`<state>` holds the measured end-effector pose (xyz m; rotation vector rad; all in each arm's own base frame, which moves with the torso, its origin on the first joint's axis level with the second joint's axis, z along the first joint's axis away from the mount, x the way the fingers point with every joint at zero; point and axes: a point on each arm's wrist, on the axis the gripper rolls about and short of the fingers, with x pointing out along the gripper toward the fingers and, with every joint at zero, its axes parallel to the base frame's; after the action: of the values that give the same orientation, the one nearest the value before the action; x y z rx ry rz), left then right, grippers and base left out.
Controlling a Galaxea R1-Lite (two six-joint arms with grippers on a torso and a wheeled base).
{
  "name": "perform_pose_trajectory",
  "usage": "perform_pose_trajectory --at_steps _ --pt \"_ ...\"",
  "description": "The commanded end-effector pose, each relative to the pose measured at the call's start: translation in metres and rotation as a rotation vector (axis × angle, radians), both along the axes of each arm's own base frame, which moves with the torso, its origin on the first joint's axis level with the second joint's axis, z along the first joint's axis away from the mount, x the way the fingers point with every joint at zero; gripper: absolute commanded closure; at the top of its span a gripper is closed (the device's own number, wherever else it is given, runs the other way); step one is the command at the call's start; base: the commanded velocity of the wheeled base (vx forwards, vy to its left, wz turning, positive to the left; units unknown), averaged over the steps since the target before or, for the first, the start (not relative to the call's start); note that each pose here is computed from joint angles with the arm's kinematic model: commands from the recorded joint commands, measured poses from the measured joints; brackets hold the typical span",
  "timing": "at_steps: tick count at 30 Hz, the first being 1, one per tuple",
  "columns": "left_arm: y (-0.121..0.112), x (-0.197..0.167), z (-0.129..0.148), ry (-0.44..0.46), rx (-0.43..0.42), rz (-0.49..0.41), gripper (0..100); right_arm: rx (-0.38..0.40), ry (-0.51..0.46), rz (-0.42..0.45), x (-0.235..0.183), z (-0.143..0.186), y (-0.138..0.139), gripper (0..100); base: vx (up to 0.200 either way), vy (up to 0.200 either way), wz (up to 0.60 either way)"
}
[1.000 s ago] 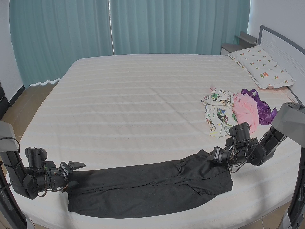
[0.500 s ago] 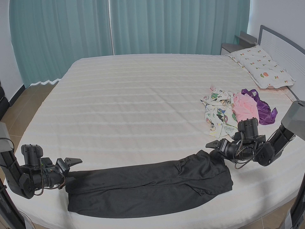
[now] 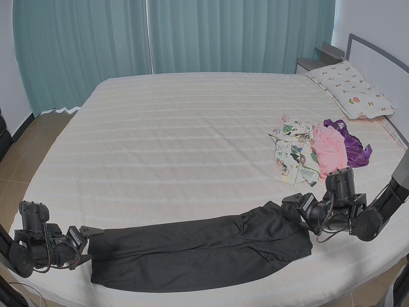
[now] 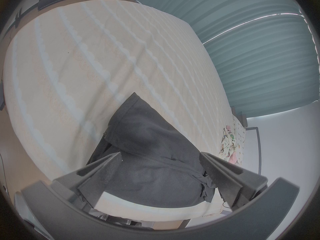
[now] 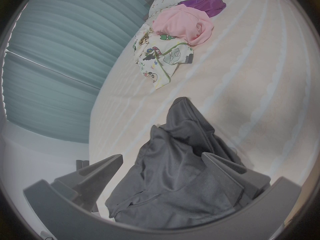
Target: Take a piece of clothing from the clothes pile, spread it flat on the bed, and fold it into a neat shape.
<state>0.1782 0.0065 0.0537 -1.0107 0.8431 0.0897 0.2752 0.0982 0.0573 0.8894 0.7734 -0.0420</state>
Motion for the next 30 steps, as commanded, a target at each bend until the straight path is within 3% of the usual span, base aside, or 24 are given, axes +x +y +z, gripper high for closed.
perform_pose_trajectory --at_steps 1,7,17,23,30 --pt "-0.004 -0.010 0.002 0.000 -0.001 -0.008 0 0.027 -0.023 0.016 -0.019 0.002 0.003 0 0.000 0.000 0.00" --pt "-0.007 -0.009 0.000 0.012 -0.004 -0.028 0 0.038 -0.045 0.038 -0.031 -0.004 0.005 0 -0.200 0.000 0.00" --pt "-0.016 0.010 0.008 -0.018 -0.023 0.005 0 0.059 -0.050 0.020 -0.031 -0.002 0.004 0 0.000 0.000 0.00" --pt "-0.036 0.029 -0.007 0.055 0.009 0.040 0 0.062 -0.057 0.021 -0.032 0.001 0.003 0 0.000 0.000 0.00" --pt "-0.039 0.037 -0.028 0.119 0.074 0.101 0 0.075 -0.050 0.008 -0.033 0.001 0.002 0 0.000 0.000 0.00"
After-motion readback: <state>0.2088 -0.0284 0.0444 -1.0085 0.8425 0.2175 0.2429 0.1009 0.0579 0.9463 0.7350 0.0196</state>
